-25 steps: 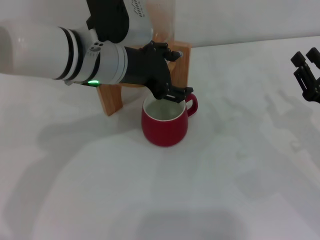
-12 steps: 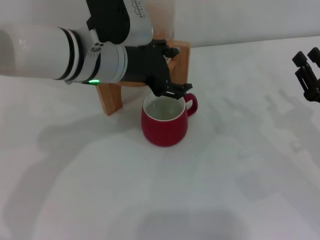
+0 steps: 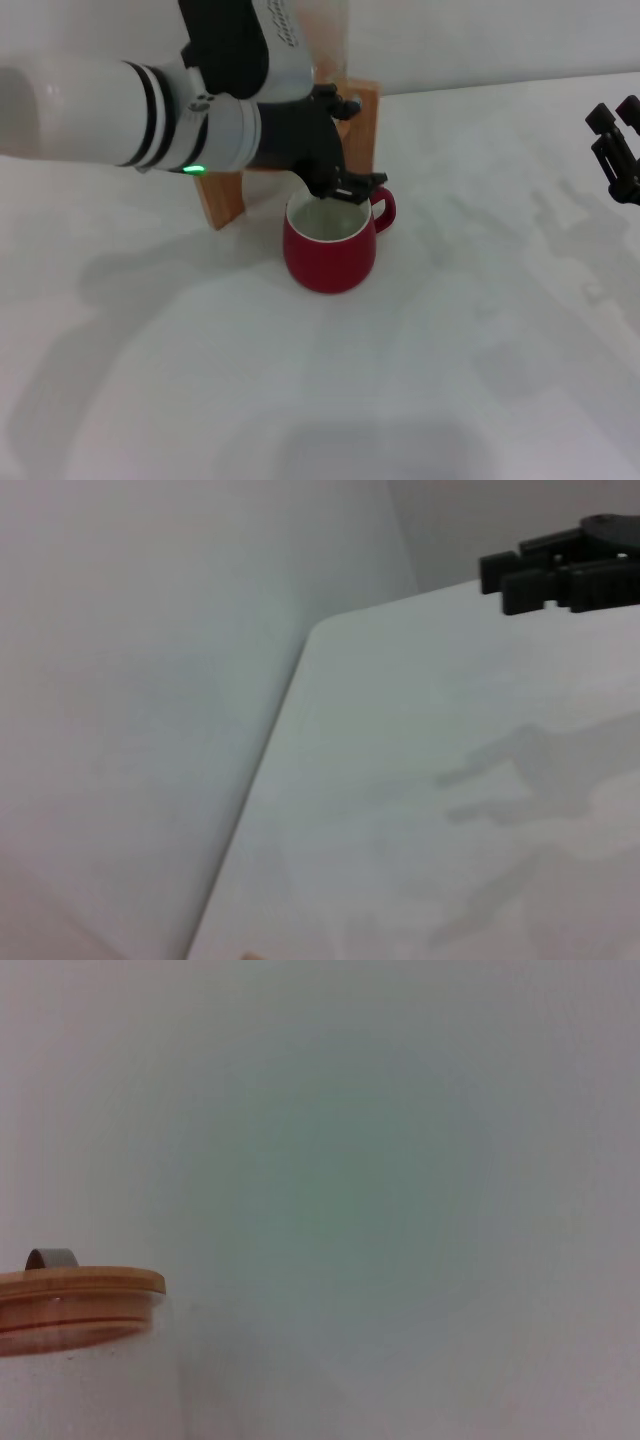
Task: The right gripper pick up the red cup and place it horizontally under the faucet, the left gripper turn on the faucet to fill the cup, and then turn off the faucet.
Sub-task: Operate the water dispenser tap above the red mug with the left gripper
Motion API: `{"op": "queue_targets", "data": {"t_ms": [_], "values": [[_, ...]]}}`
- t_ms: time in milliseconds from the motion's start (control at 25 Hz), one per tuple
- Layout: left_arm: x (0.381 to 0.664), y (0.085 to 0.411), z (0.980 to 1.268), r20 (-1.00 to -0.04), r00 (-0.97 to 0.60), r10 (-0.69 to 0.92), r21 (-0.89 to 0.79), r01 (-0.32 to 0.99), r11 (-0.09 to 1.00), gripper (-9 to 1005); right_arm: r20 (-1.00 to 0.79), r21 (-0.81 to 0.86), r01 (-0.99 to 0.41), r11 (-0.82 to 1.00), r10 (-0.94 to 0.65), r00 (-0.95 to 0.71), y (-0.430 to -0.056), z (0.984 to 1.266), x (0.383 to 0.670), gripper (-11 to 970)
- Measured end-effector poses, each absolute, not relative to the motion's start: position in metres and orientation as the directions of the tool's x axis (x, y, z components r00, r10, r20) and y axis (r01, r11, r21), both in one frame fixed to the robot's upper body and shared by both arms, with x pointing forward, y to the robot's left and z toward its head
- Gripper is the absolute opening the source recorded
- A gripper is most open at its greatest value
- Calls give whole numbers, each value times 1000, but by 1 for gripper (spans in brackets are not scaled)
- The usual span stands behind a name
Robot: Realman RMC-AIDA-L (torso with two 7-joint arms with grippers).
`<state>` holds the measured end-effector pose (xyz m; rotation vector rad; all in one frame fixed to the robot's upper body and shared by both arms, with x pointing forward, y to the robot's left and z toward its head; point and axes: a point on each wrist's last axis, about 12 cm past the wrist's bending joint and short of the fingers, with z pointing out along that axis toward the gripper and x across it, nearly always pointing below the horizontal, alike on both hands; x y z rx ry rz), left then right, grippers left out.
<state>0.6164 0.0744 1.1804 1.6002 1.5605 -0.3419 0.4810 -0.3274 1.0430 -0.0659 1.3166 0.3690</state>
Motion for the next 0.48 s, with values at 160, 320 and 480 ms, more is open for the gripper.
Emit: {"op": "queue_targets", "data": {"t_ms": [160, 320, 480], "values": [[613, 71, 1178, -704, 191, 685, 371, 920, 124, 861, -953, 160, -301, 940, 227, 202, -327, 1043, 481, 382], [606, 66, 1178, -703, 211, 679, 375, 921, 103, 861, -953, 160, -303, 940, 227, 203, -327, 1043, 481, 382], [598, 69, 1184, -728, 223, 649, 387, 914, 119, 861, -952, 159, -304, 939, 228, 204, -327, 1043, 481, 382]]}}
